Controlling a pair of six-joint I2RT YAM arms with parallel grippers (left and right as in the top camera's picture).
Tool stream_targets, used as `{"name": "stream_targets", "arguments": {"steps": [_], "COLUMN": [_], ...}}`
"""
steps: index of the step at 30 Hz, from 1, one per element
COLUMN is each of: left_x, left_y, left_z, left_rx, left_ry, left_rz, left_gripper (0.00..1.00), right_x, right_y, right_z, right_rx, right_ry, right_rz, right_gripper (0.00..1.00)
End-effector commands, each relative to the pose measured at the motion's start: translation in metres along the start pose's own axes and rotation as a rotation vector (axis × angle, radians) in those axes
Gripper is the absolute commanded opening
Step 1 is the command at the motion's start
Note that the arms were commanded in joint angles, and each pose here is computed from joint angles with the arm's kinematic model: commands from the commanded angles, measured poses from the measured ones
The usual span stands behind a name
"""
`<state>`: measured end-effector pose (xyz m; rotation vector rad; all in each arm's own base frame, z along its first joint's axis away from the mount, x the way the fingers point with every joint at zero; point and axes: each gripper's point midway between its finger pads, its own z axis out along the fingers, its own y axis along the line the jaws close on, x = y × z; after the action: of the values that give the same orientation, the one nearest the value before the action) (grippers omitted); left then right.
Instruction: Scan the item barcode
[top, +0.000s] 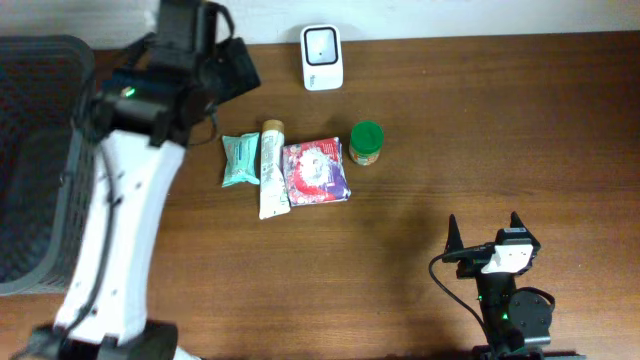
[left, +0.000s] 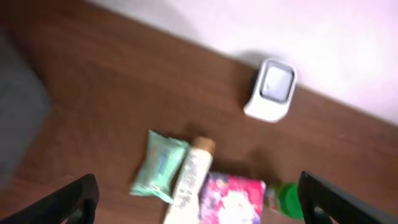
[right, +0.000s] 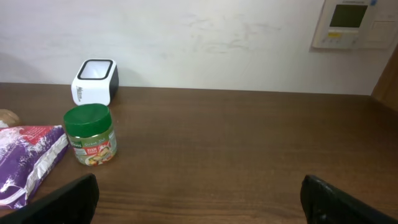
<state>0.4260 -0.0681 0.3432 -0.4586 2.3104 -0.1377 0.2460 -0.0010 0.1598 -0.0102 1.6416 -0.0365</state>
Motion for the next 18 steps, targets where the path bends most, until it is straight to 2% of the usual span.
{"name": "stream_targets", "arguments": {"steps": [1, 4, 7, 8, 11, 12, 14, 18], "left_x": [-0.065, -0.092, -0.084, -0.077, -0.046, -0.038, -0.019, 0.017], "left_y": [0.09, 0.19, 0.284, 0.303, 0.352, 0.355, 0.361, 0.379], "left_z": [-0.078, -0.126, -0.131, -0.126, -0.086, -0.059, -0.011, 0.045], "left_rx": [-0.103, -0.26, -0.473, -0.517, -0.611, -0.56, -0.48, -0.44], "left_ry": [-0.258, -0.401, -0.382, -0.349, -0.154, -0.057, 0.118, 0.345], "left_rz": [-0.135, -0.321, -0.473, -0.505, -0.563, -0.522, -0.447, -0.326], "left_gripper": [0.99, 0.99, 0.99, 0.99, 0.99, 1.0, 0.91, 0.93], "right_x": [0.004, 0.004, 0.004, 0.004, 0.004, 0.004, 0.004, 0.004], "right_y": [-0.003, -0.003, -0.003, -0.003, -0.003, -0.003, -0.003, -0.003], "right_z": [0.0, 0.0, 0.0, 0.0, 0.0, 0.0, 0.0, 0.0], "right_rx": [0.016, 0.016, 0.016, 0.016, 0.016, 0.016, 0.016, 0.016], "right_ry": [0.006, 0.006, 0.006, 0.006, 0.006, 0.006, 0.006, 0.006], "right_rz": [0.006, 0.006, 0.006, 0.006, 0.006, 0.006, 0.006, 0.006], "right_gripper": [0.99, 0.99, 0.99, 0.99, 0.98, 0.99, 0.99, 0.99]}}
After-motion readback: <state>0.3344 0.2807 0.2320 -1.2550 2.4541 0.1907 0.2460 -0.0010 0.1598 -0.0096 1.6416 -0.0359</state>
